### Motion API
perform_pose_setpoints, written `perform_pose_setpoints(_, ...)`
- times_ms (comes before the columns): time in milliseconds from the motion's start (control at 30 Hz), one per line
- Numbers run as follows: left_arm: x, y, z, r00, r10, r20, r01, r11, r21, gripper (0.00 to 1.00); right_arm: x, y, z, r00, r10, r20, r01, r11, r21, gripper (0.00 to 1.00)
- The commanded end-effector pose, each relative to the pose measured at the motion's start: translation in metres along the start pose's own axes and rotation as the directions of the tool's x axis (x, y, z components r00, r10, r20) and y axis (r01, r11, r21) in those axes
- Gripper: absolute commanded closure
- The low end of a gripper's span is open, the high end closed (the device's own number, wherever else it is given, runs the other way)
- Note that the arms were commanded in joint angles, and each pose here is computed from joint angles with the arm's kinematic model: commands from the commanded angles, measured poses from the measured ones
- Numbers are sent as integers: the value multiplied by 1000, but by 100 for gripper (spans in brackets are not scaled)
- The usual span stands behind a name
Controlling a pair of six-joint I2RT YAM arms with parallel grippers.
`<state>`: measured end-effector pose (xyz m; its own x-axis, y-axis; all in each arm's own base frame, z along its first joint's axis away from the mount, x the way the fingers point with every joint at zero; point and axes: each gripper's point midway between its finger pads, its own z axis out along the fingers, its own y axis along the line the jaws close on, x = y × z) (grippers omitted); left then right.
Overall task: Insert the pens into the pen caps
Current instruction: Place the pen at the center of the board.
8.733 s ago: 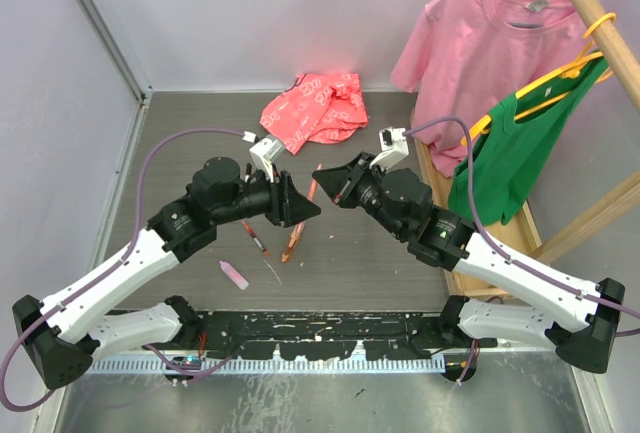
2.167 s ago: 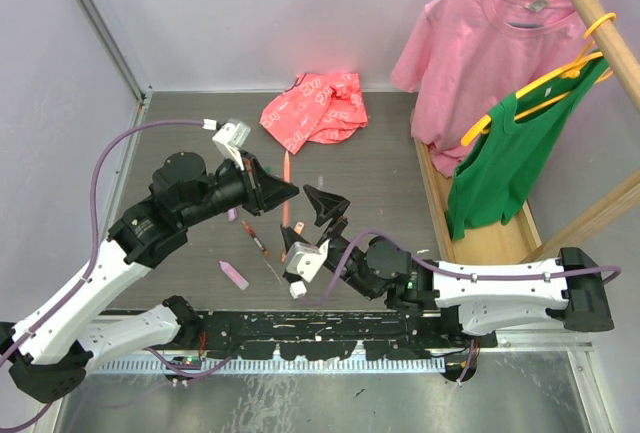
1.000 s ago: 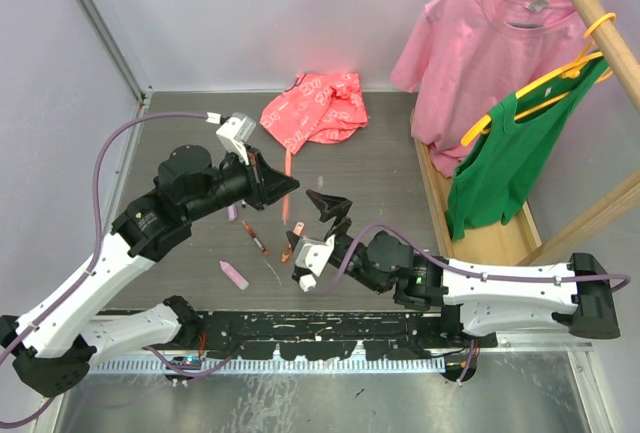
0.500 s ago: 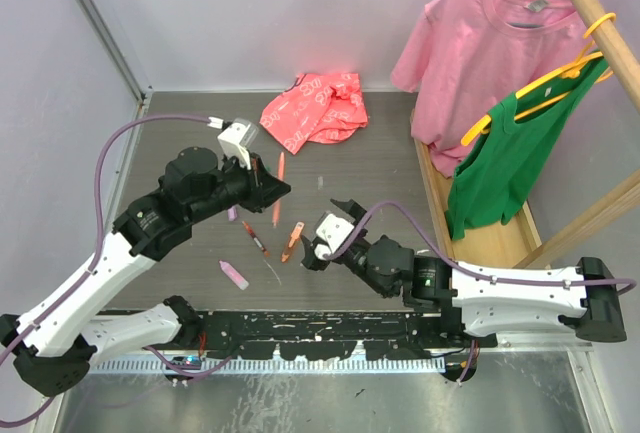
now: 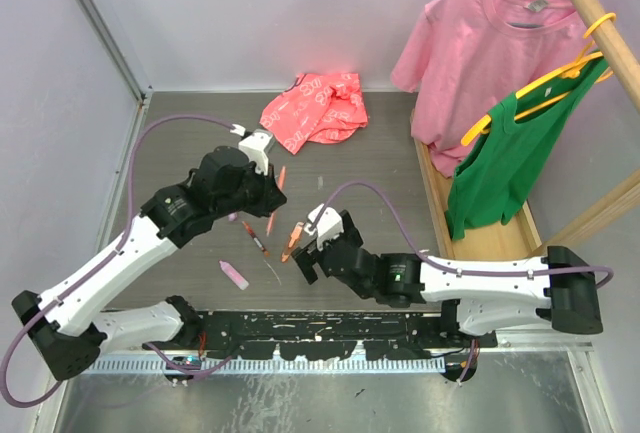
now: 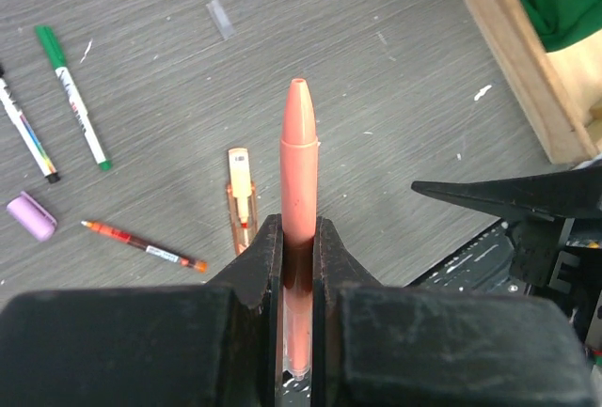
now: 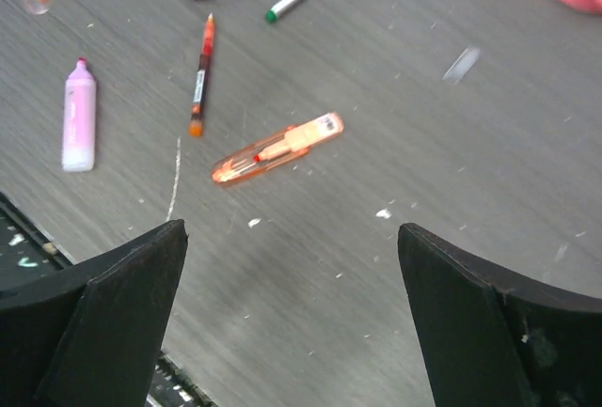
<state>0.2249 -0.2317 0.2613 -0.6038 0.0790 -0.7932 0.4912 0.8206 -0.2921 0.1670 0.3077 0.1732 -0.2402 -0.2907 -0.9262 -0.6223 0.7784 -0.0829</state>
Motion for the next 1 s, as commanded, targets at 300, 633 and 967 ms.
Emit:
perform_pose_setpoints(300,10,31,33,999,11,-50,-20,984,-179,100,-4,-68,14,844,520,-129,-518,854,53,1)
perform_pose_setpoints(633,34,59,98,984,34,-175,-78,965,-249,100,2,-91,-8,827,551,-111,-545,835,75,1)
perform_pose_setpoints(967,42,90,144,973,-14,-230,-55,956,-288,100,6,-87,-21,812,573,-107,-573,819,38,1)
